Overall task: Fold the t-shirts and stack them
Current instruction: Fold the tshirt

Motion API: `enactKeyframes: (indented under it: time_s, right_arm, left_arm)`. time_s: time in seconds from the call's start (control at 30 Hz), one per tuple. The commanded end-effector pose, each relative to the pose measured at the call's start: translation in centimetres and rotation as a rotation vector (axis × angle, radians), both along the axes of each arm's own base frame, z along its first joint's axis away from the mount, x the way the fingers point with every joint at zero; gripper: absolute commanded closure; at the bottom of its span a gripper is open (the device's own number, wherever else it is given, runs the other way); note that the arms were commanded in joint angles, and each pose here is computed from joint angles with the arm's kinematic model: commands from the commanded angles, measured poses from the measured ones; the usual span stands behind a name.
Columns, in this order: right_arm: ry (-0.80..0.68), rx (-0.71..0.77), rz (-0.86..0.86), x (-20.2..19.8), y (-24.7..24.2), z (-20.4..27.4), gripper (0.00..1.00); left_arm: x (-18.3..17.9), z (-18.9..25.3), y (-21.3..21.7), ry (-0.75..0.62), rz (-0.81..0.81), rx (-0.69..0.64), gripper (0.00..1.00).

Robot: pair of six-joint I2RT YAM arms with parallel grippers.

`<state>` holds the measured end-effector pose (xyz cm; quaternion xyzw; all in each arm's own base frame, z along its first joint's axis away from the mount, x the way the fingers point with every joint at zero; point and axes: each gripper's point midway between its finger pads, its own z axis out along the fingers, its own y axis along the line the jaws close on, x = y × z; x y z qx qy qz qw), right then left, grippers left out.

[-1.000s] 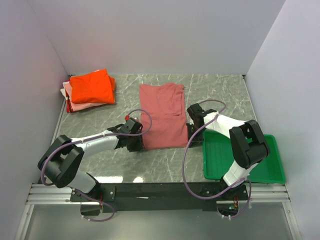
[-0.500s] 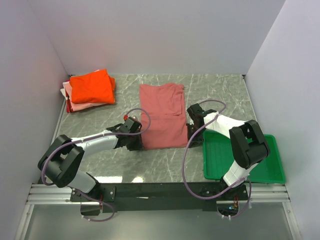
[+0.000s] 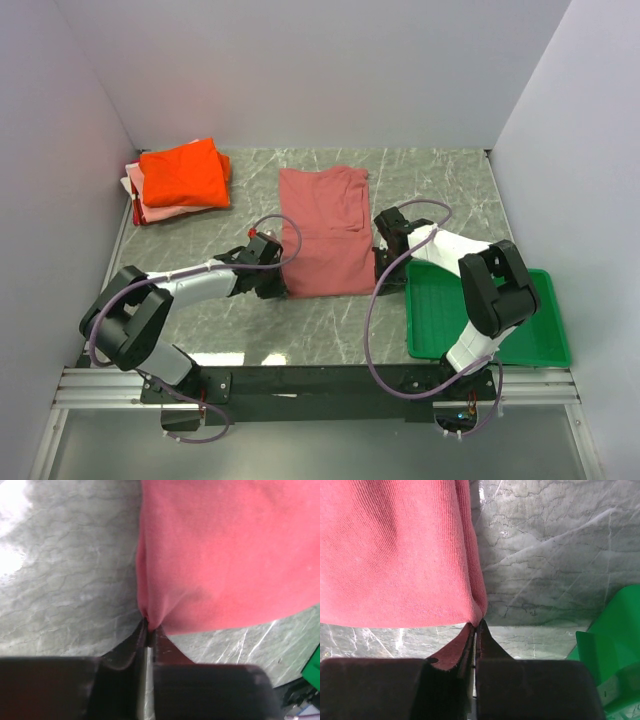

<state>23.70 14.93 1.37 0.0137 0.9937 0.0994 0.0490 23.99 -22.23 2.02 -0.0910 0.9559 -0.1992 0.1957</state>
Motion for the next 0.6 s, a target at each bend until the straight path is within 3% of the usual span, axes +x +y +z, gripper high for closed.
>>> enactKeyframes:
  time_s: [0.0, 0.27, 0.57]
  right_arm:
    - [-0.028, 0.0, 0.014, 0.0, -0.3, 0.5, 1.0]
    - [-0.045, 0.001, 0.01, -0.5, -0.6, 2.5, 1.0]
    - [-0.087, 0.041, -0.01, -3.2, -1.2, 6.4, 1.0]
  left_arm:
    - [-0.4, -0.6, -0.1, 0.015, -0.009, -0.01, 0.98]
    - [-2.0, 1.4, 1.4, 0.024, 0.025, -0.003, 0.99]
    - [-5.7, 5.2, 1.6, 0.043, 0.012, -0.115, 0.99]
